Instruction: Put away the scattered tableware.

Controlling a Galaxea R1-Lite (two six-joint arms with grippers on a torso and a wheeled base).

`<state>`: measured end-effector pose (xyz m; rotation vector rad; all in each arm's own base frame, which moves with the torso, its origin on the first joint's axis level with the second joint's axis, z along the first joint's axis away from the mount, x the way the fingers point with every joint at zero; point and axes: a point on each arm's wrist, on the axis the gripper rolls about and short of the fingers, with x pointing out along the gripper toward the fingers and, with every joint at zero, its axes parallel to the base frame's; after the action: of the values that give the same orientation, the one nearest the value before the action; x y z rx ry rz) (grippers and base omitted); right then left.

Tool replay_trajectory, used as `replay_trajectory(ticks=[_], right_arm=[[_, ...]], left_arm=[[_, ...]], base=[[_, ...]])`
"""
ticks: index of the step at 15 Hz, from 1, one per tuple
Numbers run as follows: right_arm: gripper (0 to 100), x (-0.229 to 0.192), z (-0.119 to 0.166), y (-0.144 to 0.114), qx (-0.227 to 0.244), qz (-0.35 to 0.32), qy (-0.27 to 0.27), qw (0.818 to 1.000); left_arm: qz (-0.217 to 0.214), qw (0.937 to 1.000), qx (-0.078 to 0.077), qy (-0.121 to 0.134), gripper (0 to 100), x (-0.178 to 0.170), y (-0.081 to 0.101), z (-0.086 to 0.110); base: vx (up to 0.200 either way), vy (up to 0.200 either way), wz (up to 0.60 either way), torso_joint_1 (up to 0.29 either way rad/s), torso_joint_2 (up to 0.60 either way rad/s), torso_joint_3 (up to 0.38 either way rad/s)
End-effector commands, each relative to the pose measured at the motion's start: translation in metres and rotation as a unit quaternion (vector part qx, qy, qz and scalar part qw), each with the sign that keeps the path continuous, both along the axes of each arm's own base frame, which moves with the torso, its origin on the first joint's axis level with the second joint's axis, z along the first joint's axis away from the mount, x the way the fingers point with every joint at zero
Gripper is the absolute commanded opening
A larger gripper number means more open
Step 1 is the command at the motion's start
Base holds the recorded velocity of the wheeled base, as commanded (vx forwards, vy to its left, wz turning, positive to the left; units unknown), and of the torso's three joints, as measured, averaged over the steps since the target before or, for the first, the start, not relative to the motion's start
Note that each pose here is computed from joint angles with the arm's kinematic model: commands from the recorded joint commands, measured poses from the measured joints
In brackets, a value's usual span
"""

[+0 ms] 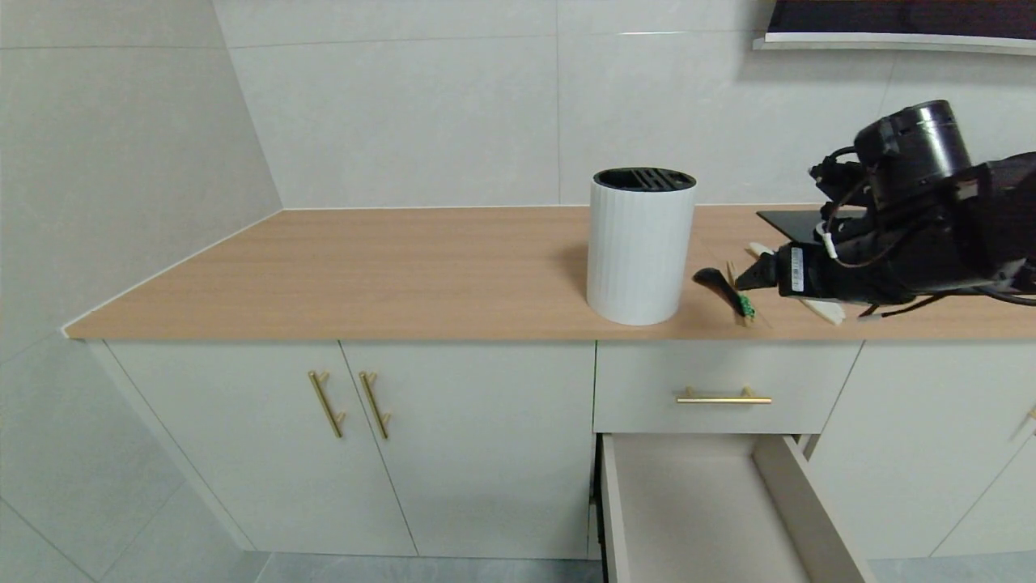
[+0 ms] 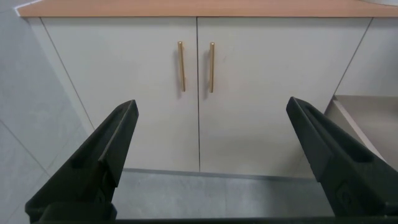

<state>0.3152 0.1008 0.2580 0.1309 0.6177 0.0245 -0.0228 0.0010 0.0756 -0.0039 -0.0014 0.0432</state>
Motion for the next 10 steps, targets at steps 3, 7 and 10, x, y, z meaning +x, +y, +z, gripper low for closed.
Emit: replay_trajectory(ticks=[3,7,10], right_arm=[[100,0.062,-0.051,0.034,-0.021,-0.097,0.047,0.994],[100,0.078,-0.062,0.027,-0.024,-0.119,0.048,0.991],[100,0.087,-0.062,0.014,-0.022,-0.136,0.043,0.99]], left_arm=[[0.0,1.0,0.0,0.0,100,0.0,0.0,0.0],[0.001,1.0,0.0,0.0,100,0.0,0.0,0.0],[0.0,1.0,0.0,0.0,100,0.0,0.0,0.0]], base=[[0.0,0.0,0.0,0.0,0.0,0.0],[0.0,0.0,0.0,0.0,0.0,0.0],[0.0,0.0,0.0,0.0,0.0,0.0]])
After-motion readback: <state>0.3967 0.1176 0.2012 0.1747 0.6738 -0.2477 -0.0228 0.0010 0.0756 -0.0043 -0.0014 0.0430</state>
